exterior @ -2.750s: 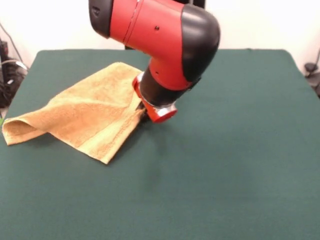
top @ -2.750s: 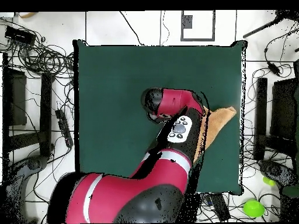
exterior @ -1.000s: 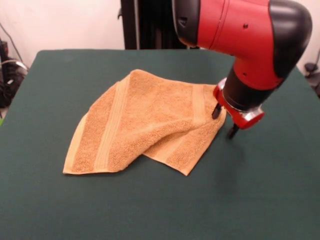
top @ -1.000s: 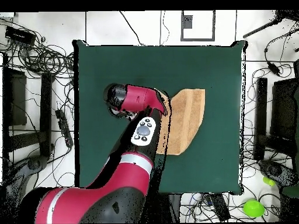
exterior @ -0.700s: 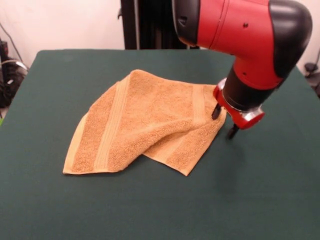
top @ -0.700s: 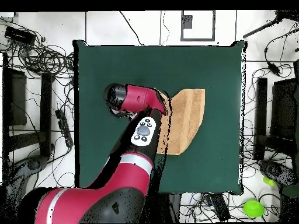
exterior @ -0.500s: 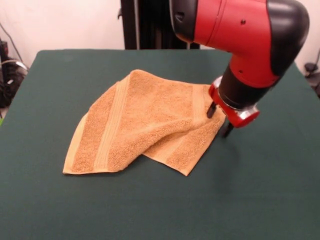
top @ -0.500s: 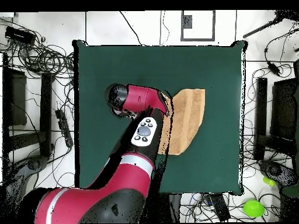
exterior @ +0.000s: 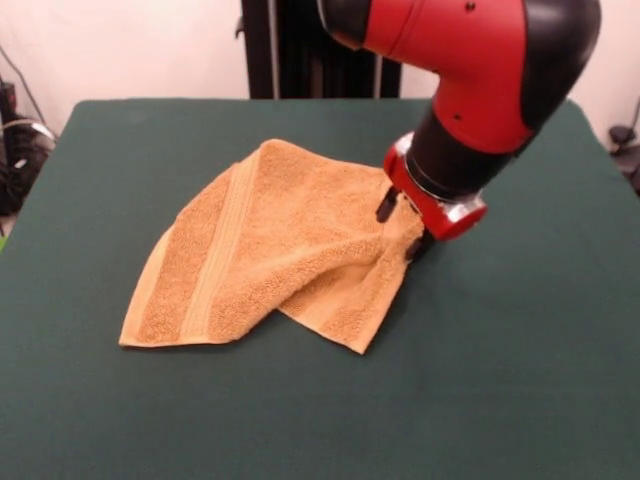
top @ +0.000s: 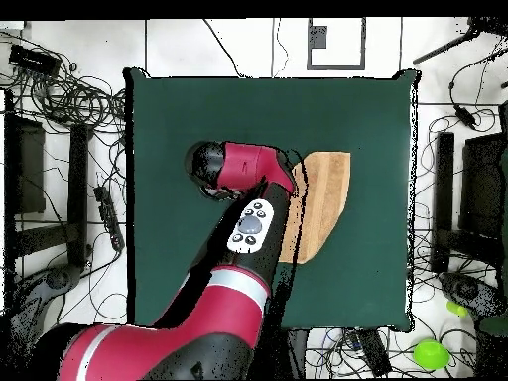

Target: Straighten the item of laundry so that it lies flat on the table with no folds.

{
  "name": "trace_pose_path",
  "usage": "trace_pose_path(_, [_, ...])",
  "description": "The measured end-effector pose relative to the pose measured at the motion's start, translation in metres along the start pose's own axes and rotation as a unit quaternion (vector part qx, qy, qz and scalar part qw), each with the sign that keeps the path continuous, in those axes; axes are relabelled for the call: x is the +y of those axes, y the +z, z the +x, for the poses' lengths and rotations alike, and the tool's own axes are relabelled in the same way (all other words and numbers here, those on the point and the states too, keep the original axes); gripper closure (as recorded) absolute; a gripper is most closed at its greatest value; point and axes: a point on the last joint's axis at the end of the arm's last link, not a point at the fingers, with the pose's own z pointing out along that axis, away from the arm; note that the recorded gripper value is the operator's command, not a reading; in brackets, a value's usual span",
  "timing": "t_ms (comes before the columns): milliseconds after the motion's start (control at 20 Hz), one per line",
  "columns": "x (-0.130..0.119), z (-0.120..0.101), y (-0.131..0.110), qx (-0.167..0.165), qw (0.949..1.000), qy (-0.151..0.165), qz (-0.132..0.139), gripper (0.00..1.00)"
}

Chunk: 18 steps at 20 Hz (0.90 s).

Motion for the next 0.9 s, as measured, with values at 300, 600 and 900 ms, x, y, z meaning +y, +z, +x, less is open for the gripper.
trace_pose_path(300, [-0.024,-0.049,-0.029,-0.016,0.9996,0.022,-0.012,0.0])
trace_pose_path(600, [-0.065,-0.102,-0.056,-0.029,0.998,0.052,-0.019,0.0])
trace_pose_path(900, [-0.086,-0.124,-0.075,-0.044,0.9969,0.061,-0.022,0.0])
